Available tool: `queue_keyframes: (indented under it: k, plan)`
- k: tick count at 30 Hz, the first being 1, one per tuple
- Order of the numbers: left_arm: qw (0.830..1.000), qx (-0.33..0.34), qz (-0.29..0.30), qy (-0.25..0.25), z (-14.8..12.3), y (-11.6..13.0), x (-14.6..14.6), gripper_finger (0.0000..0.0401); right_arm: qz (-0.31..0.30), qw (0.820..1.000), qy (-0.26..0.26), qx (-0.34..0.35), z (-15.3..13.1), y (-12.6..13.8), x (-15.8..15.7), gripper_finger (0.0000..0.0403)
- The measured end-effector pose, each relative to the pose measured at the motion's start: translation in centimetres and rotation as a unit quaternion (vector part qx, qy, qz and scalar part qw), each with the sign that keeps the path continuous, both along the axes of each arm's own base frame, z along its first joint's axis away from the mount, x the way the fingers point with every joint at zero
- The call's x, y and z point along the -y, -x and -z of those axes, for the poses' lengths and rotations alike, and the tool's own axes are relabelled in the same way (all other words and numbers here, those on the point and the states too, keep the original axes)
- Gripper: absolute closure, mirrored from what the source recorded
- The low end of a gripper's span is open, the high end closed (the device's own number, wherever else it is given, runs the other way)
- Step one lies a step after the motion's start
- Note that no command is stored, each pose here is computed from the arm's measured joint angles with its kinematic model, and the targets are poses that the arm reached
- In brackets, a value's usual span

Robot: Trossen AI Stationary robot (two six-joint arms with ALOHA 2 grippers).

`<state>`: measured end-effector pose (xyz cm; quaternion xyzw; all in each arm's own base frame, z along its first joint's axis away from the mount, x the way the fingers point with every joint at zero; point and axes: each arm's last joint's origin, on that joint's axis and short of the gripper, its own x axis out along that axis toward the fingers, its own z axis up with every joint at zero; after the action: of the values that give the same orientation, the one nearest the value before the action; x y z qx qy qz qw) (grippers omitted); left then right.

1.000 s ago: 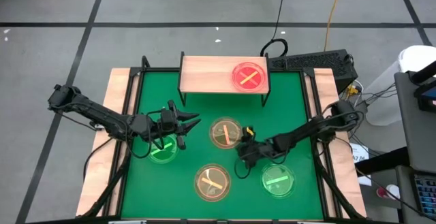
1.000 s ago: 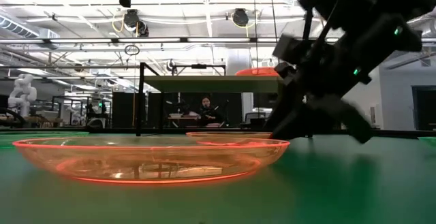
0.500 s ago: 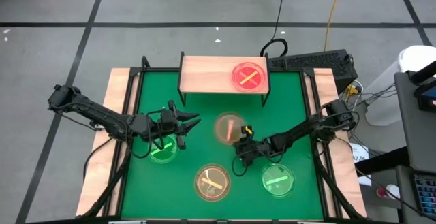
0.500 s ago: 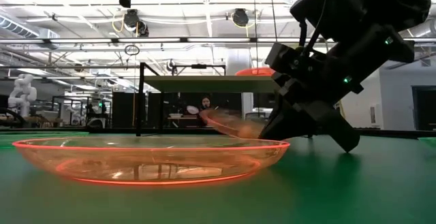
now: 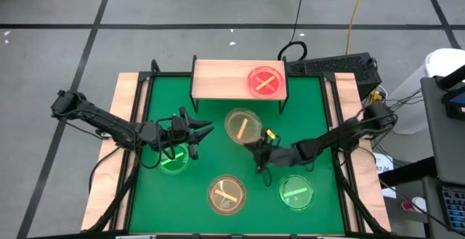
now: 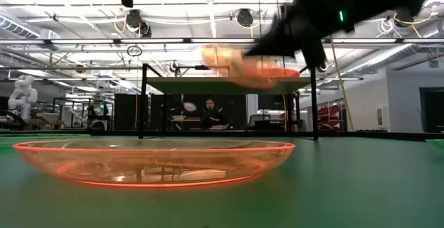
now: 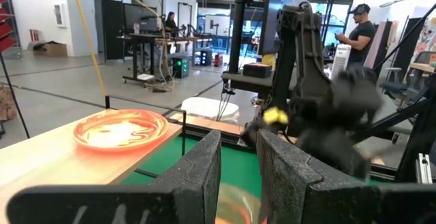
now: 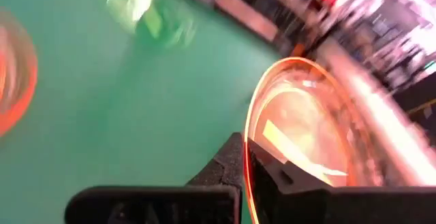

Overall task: Place and stack plates onto a shelf
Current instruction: Put the top orange plate on the shelf

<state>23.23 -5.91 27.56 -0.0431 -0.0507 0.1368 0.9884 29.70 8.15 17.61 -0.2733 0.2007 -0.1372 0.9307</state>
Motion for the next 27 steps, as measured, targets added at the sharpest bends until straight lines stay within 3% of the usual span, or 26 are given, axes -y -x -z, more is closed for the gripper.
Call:
queue_keyframes:
  k: [7,15,19,27]
  plan:
    - [1.0,0.005,-0.003,0.009,0.0,0.0,-0.2,0.0299,0.036,0.991,0.028,0.125,-6.2,-0.2,3.2,0.0403]
    - [1.0,0.006,-0.008,0.013,0.0,-0.1,-0.4,0.0299,0.056,0.993,0.03,0.099,-10.4,-3.9,8.5,0.0403]
    - [1.0,0.004,-0.008,0.013,0.0,-0.1,-0.4,0.0299,0.064,0.994,0.026,0.082,-10.8,-5.4,11.1,0.0403]
    - [1.0,0.003,-0.01,0.012,0.0,-0.1,-0.5,0.0299,0.042,0.997,0.006,0.061,-8.0,-7.8,14.7,0.0403]
